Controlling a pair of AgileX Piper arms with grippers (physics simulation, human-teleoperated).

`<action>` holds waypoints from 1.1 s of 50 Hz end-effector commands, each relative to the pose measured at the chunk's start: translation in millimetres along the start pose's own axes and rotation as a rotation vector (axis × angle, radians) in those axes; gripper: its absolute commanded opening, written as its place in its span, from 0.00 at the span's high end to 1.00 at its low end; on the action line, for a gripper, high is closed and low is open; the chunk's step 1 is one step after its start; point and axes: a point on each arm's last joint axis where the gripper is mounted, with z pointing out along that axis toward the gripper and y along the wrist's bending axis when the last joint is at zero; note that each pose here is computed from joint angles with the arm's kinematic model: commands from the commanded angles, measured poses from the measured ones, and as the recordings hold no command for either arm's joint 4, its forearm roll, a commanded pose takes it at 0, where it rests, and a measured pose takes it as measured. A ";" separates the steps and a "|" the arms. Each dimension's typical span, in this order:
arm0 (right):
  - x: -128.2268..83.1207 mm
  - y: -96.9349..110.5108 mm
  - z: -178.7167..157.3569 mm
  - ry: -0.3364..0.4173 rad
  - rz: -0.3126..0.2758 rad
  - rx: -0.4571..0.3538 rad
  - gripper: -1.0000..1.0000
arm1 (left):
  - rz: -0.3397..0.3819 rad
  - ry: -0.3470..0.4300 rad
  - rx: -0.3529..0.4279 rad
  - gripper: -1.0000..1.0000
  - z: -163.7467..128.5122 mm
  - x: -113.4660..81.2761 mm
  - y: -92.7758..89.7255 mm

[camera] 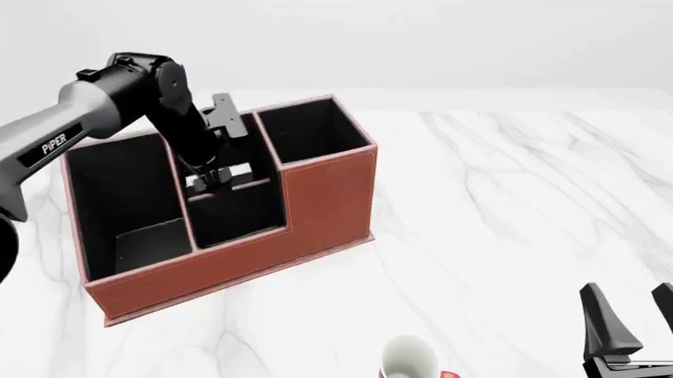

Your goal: Pick up the book and place it in the front compartment of the caddy.

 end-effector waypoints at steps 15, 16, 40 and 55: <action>0.2 0.0 0.0 0.000 0.000 0.000 0.00 | 0.011 0.007 -0.001 0.00 -1.8 12.3 1.9; 0.2 0.0 0.0 0.000 0.001 0.000 0.00 | 0.012 0.005 -0.005 0.00 -3.6 12.7 2.1; 0.2 0.0 0.0 0.000 0.000 0.000 0.00 | 0.048 -0.013 -0.084 0.00 -50.2 62.8 -22.7; 0.2 0.0 0.0 0.000 0.000 0.000 0.00 | 0.080 -0.043 -0.165 0.00 -93.9 90.6 -54.1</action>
